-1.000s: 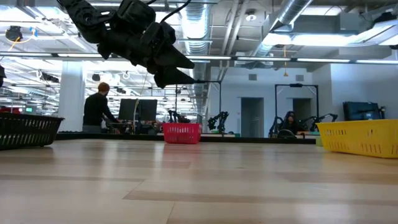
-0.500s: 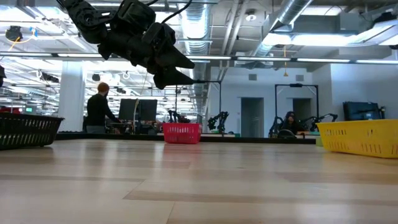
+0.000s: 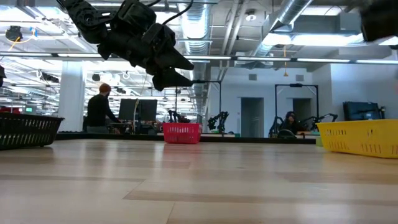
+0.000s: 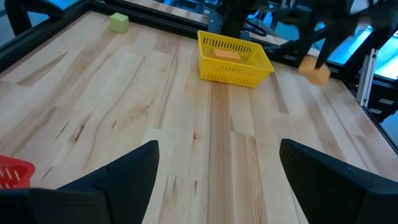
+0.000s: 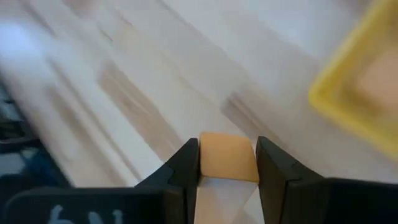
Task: Sort & place blocks by color
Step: Put the yellow block into the yellow bin
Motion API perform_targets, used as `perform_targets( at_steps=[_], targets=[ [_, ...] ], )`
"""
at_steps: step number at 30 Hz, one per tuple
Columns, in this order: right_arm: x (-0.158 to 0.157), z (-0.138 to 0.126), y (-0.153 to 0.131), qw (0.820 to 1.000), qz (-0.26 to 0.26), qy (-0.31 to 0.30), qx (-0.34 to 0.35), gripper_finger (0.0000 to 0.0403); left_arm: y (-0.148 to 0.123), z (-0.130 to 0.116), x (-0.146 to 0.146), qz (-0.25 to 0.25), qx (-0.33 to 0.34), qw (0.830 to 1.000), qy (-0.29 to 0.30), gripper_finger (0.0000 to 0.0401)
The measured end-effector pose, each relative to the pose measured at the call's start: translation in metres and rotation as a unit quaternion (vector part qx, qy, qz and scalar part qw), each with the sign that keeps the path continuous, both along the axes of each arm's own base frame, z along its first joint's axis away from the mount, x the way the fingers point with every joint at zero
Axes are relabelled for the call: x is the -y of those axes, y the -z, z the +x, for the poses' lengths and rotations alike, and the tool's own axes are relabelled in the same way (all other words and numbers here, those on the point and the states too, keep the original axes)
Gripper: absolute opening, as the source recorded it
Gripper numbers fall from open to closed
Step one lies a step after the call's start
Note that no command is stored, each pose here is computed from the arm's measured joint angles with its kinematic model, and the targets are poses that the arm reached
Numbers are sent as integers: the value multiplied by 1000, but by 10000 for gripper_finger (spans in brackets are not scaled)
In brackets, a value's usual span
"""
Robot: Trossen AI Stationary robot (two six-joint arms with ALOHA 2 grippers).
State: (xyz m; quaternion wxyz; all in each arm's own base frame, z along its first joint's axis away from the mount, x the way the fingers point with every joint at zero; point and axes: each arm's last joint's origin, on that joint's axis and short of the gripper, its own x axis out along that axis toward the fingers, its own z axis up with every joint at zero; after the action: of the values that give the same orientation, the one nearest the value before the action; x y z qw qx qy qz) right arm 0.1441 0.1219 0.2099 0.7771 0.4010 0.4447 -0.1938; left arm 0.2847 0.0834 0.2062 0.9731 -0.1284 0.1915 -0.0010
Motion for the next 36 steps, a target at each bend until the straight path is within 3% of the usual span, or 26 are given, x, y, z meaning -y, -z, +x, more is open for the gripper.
perform_targets(
  at_steps=[4,7,16,24,36],
  targets=[
    [20,-8,-22,995,-52,-2,82,120,1,0,0,-2,-6,1000,0,318],
    [41,-17,-31,990,-97,27,102,119,1,0,0,-2,-6,1000,0,318],
    [94,-35,-25,974,-177,140,-33,120,3,-1,0,-12,-15,1000,-3,318],
    [115,-22,-18,962,-198,154,-109,128,4,-1,0,-22,-21,1000,-7,318],
    [129,11,2,976,-115,72,-170,144,4,-1,0,-28,-22,999,-11,318]
  ],
)
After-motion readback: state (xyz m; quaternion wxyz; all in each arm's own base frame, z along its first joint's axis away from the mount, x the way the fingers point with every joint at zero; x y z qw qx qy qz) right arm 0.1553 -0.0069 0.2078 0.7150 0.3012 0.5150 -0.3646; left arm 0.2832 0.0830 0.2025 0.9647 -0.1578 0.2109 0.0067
